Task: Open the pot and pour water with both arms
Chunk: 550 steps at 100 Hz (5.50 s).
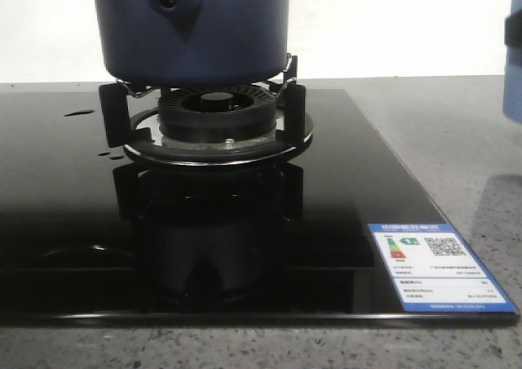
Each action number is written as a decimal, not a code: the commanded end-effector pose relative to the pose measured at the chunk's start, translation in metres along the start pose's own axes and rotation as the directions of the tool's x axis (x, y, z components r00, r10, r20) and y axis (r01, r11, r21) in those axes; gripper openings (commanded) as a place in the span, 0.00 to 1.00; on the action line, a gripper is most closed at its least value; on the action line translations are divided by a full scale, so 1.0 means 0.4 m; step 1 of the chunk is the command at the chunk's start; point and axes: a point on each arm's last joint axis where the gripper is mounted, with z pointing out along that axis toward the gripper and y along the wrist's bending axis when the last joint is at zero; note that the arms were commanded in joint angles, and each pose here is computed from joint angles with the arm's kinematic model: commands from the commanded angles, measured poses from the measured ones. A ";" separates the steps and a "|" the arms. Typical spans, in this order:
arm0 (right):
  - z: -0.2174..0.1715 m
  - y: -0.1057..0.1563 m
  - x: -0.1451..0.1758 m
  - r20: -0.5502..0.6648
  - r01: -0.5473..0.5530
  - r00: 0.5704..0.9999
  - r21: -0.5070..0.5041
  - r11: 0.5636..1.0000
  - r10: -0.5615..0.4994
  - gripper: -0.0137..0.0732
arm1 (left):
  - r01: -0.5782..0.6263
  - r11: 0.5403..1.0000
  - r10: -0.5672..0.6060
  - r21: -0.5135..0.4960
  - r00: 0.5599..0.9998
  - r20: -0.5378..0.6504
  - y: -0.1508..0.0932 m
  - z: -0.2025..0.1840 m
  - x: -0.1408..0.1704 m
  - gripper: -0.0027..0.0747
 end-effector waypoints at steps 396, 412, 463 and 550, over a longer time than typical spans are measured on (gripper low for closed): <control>-0.364 -0.005 -0.177 0.368 -0.269 0.895 -0.001 0.963 0.251 0.08 | -0.191 0.907 0.149 0.376 0.979 0.137 -0.136 0.294 -0.107 0.36; -0.364 -0.005 -0.176 0.362 -0.269 0.898 0.000 0.963 0.251 0.08 | -0.190 0.918 0.157 0.349 0.980 0.121 -0.139 0.303 -0.103 0.36; -0.363 -0.005 -0.173 0.353 -0.270 0.901 0.001 0.963 0.252 0.08 | -0.183 0.940 0.162 0.289 0.982 0.095 -0.133 0.312 -0.099 0.36; -0.361 -0.004 -0.169 0.331 -0.276 0.907 -0.001 0.961 0.261 0.08 | -0.156 0.939 0.147 0.307 0.988 0.050 -0.134 0.347 -0.082 0.36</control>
